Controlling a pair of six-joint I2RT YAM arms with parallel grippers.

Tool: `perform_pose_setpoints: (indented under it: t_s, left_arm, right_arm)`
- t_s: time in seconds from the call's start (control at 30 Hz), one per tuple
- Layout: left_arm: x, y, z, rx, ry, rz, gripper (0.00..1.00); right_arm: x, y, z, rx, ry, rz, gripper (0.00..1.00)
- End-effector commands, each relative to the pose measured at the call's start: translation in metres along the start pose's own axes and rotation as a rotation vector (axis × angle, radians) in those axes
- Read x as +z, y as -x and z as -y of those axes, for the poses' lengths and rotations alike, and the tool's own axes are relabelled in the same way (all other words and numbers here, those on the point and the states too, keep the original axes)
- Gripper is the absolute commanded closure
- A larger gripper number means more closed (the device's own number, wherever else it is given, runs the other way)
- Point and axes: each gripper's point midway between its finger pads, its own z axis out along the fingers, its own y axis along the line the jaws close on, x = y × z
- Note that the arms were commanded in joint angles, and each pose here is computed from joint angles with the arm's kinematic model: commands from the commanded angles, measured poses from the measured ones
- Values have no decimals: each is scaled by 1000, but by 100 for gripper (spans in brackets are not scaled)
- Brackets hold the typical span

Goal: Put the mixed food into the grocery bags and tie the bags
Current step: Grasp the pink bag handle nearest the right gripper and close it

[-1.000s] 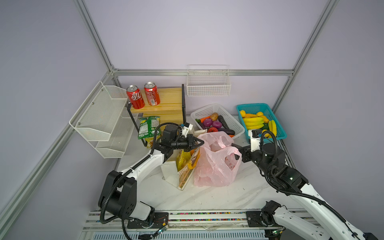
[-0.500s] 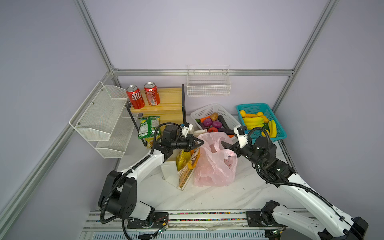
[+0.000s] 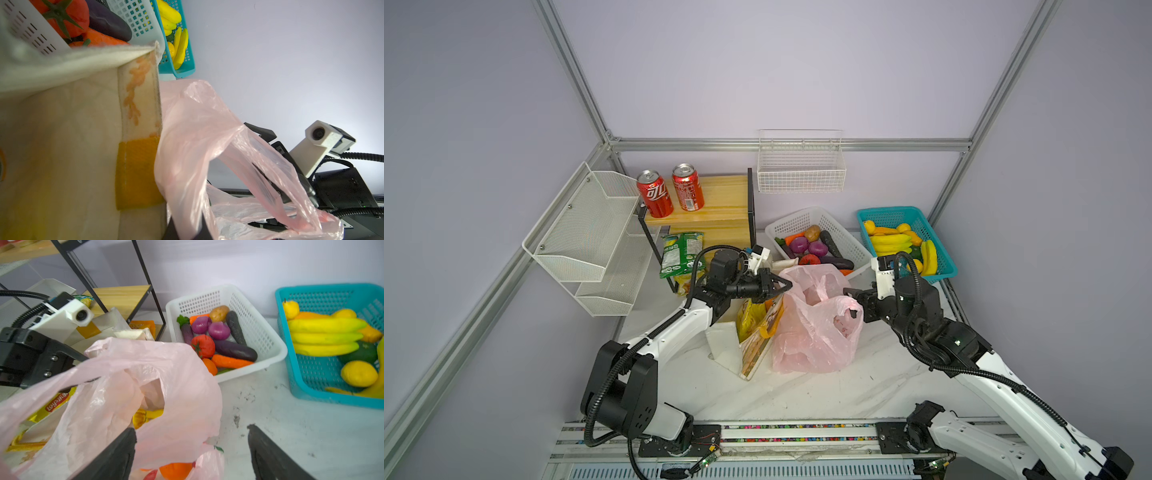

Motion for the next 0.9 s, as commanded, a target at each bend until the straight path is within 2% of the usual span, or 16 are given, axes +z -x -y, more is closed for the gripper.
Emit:
perform_pose_setpoints:
  t_s: [0.0, 0.2, 0.37, 0.57, 0.73, 0.8, 0.87]
  left_arm:
    - [-2, 3, -1, 5, -11, 9, 100]
    - [-1, 4, -1, 0, -12, 8, 100]
    - [-2, 4, 0, 1, -13, 8, 100]
    - [-2, 4, 0, 1, -13, 9, 100]
    - [-1, 4, 0, 0, -14, 6, 100]
    - [0, 5, 0, -1, -14, 5, 100]
    - [0, 4, -1, -3, -11, 3, 100]
  right_arm:
    - [-6, -38, 20, 126, -91, -121, 14]
    - [4, -50, 5, 66, 15, -129, 13]
    - [5, -20, -16, -53, 122, 12, 10]
    - [-2, 24, -33, -166, 183, 205, 8]
    - [4, 30, -64, -288, 325, 236, 8]
    - [6, 37, -69, -318, 338, 266, 10]
    - [6, 47, -74, -346, 344, 299, 18]
